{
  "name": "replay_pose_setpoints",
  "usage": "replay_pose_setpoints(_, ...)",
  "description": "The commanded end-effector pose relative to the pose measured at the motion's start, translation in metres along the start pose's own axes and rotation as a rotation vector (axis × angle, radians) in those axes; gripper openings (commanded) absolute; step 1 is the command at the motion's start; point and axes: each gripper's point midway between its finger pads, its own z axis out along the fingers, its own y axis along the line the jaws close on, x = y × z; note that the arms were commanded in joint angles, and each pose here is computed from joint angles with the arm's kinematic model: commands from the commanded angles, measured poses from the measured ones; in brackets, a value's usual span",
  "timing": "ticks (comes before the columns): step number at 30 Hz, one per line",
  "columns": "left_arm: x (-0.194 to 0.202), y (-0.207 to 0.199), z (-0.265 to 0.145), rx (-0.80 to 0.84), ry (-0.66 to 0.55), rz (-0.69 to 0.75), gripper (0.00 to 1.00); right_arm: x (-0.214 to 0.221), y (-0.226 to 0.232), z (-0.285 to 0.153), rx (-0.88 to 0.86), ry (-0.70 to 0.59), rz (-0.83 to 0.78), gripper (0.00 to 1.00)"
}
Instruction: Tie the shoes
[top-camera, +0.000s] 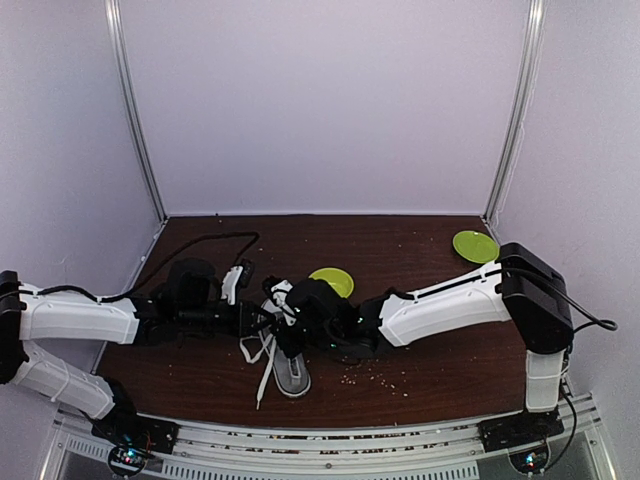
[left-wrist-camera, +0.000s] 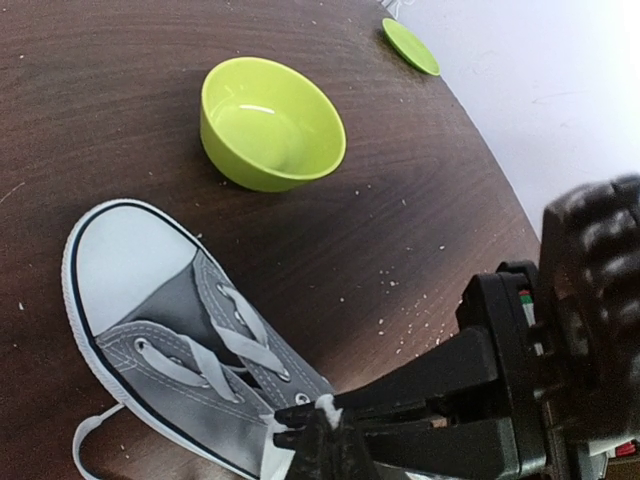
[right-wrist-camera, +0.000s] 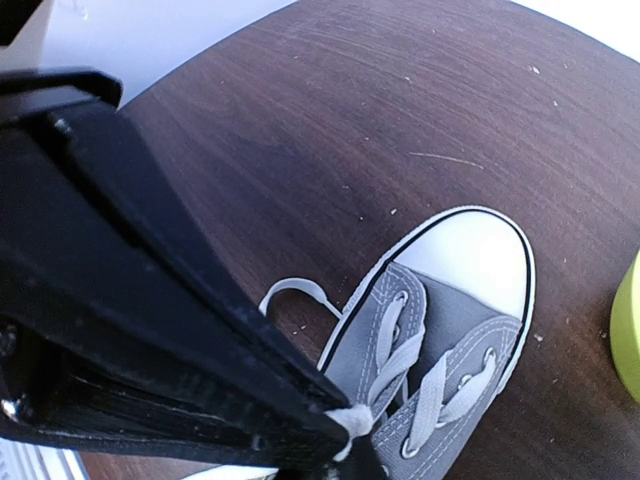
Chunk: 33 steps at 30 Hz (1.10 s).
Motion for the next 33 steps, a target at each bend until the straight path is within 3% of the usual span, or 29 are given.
replay_pose_setpoints(1, -0.013, -0.008, -0.006, 0.006, -0.031, 0.04, 0.09, -0.014, -0.006, 0.002, 0.031, -0.041, 0.021, 0.0)
replay_pose_setpoints(4, -0.002, 0.01, -0.01, -0.072, -0.017, 0.083, 0.46, -0.012, -0.007, 0.002, 0.031, -0.041, 0.024, 0.0)
replay_pose_setpoints(7, 0.014, 0.027, -0.012, -0.094, -0.001, 0.114, 0.54, -0.012, -0.007, 0.001, 0.031, -0.041, 0.027, 0.0)
replay_pose_setpoints(13, 0.044, 0.037, -0.003, -0.056, 0.085, 0.193, 0.4, -0.012, -0.008, 0.001, 0.028, -0.041, 0.038, 0.0)
replay_pose_setpoints(21, 0.069, 0.05, 0.01, -0.054, 0.17, 0.222, 0.34, -0.011, -0.011, 0.002, 0.025, -0.039, 0.055, 0.0)
replay_pose_setpoints(29, 0.072, 0.054, 0.013, -0.071, 0.198, 0.215, 0.0, -0.011, -0.011, 0.003, 0.022, -0.037, 0.061, 0.0)
replay_pose_setpoints(33, 0.065, 0.046, 0.004, -0.068, 0.187, 0.188, 0.0, -0.011, -0.011, 0.004, 0.02, -0.035, 0.063, 0.0)
